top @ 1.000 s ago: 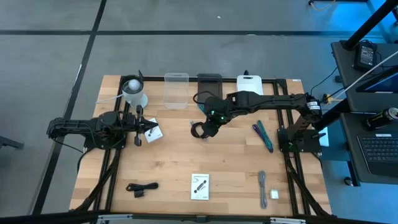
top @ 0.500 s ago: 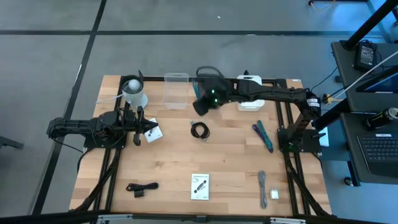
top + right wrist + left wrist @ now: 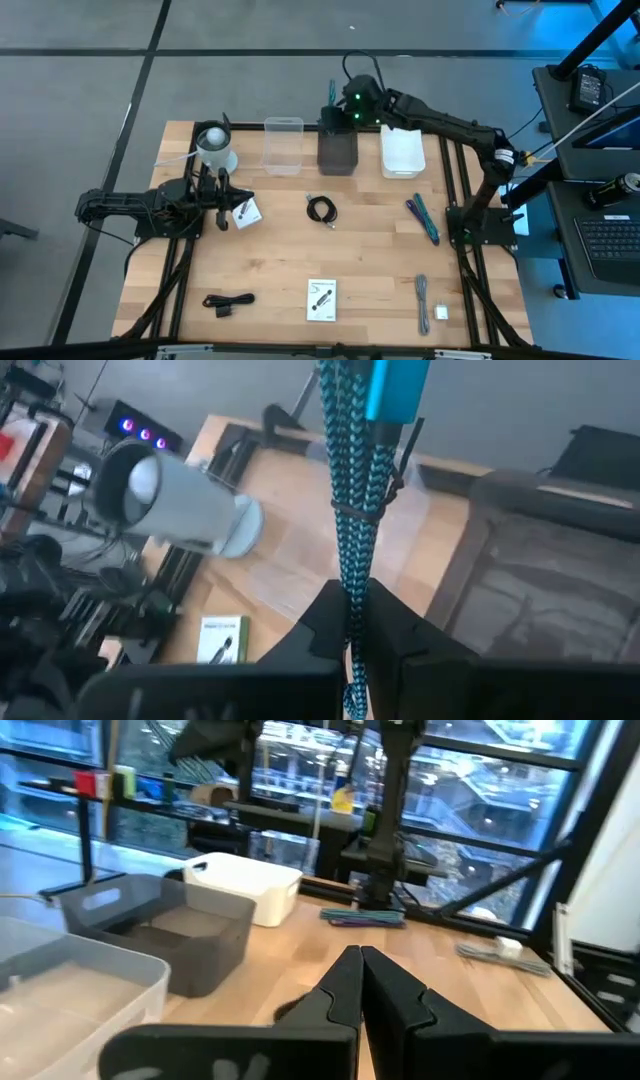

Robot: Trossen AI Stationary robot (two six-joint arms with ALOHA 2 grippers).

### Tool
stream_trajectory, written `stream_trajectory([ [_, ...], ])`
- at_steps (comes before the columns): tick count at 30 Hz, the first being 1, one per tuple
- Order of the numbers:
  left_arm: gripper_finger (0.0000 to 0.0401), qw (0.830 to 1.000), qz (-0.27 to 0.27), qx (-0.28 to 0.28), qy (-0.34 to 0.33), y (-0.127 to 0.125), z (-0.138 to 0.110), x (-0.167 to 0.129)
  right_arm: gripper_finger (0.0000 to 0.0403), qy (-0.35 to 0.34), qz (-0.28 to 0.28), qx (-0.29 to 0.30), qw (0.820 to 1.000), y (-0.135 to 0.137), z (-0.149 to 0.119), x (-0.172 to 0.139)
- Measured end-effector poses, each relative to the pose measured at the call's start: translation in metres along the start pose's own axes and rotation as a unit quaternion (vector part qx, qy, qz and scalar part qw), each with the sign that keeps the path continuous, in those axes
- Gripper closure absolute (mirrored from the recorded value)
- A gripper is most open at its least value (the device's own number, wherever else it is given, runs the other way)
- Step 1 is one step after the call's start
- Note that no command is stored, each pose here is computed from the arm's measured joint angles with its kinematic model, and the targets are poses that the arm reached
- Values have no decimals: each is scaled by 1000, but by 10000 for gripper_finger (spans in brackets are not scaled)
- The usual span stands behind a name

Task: Pick and place items into bin
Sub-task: Put the left blue charger cable into the black bin

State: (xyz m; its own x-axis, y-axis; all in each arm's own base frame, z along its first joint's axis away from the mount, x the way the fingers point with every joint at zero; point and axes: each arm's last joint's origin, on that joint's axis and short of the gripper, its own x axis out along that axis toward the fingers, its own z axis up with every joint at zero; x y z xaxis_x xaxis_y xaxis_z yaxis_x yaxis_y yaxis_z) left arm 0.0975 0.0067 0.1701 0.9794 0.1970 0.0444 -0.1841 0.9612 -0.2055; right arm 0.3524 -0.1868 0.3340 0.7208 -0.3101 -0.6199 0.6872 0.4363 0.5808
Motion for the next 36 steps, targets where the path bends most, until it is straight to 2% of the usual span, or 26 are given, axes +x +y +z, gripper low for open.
stream_trajectory([
  [8,399,1000,26,0,-6,2,0,0,391,82,-9,23,996,-29,-3,45],
  [14,399,1000,28,-2,-6,2,0,0,391,145,-56,26,988,-49,-19,76],
  [18,399,1000,29,-7,-6,2,0,0,391,171,-84,14,982,-49,-18,79],
  [25,399,1000,28,-8,-7,2,0,0,391,174,-147,-29,973,-37,2,77],
  [31,399,1000,28,-8,-6,2,0,0,391,246,-200,-45,947,-49,-5,103],
  [36,399,999,26,-26,-6,1,0,0,391,265,-212,-47,939,-57,-11,119],
])
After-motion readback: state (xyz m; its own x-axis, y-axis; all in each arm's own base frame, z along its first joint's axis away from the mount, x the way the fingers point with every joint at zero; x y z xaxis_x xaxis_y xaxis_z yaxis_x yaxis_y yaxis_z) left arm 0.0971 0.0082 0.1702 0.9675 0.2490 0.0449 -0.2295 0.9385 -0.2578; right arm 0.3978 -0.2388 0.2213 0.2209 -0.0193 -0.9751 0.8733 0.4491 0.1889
